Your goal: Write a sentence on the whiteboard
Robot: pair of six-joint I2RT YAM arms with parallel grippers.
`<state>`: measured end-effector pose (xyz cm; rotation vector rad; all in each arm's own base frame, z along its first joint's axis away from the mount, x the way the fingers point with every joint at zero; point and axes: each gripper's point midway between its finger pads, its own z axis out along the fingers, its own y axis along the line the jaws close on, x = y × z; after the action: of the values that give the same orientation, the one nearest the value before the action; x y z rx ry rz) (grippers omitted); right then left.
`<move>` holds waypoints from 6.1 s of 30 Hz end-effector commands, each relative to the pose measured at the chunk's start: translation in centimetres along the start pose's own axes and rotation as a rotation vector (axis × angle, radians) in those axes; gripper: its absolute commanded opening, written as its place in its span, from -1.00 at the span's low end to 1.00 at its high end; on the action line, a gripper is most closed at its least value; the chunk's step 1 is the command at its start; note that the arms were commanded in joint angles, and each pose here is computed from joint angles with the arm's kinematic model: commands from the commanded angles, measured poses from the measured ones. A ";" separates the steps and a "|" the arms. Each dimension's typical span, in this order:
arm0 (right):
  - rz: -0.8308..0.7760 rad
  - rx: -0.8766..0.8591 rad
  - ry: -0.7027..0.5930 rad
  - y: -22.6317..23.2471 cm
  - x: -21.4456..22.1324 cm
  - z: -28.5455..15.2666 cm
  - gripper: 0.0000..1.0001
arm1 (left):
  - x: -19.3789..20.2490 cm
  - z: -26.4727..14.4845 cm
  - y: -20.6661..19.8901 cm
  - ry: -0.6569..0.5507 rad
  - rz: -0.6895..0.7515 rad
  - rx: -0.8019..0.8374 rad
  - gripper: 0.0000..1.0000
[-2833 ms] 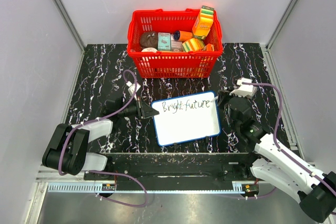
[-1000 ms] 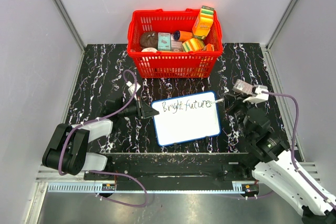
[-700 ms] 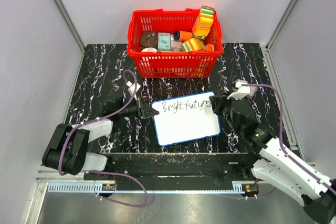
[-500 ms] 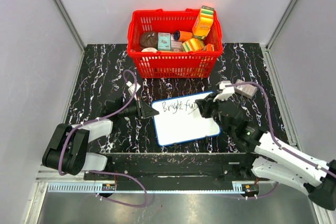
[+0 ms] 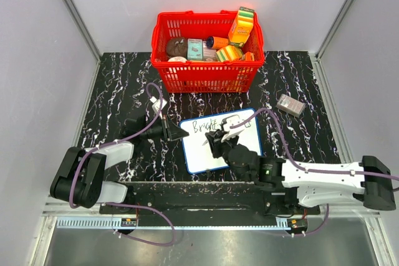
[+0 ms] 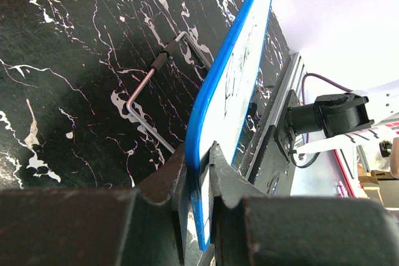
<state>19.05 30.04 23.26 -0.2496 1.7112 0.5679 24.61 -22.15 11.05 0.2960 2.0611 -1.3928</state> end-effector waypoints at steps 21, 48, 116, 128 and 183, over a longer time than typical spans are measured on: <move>-0.023 0.114 -0.158 1.4 -1.6 2.1 -1.00 | -0.3 0.1 2.8 -0.030 0.068 -0.113 -1.00; -0.055 0.160 -0.131 0.8 1.6 3.1 -1.00 | -0.4 0.2 2.8 -0.025 0.072 -0.110 -1.00; 0.048 -0.021 -0.104 2.2 0.1 0.5 -1.00 | -0.2 0.2 3.0 -0.020 0.067 -0.114 -1.00; -0.022 0.017 -0.063 3.6 1.5 3.1 -1.00 | -0.3 0.2 3.0 -0.021 0.068 -0.115 -1.00; 0.041 0.103 -0.017 -2.0 2.9 2.4 -1.00 | -0.3 0.3 3.0 -0.020 0.064 -0.115 -1.00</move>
<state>21.02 30.88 18.07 -0.1889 1.7662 0.4801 24.62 -22.20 10.95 0.2993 2.0658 -1.4032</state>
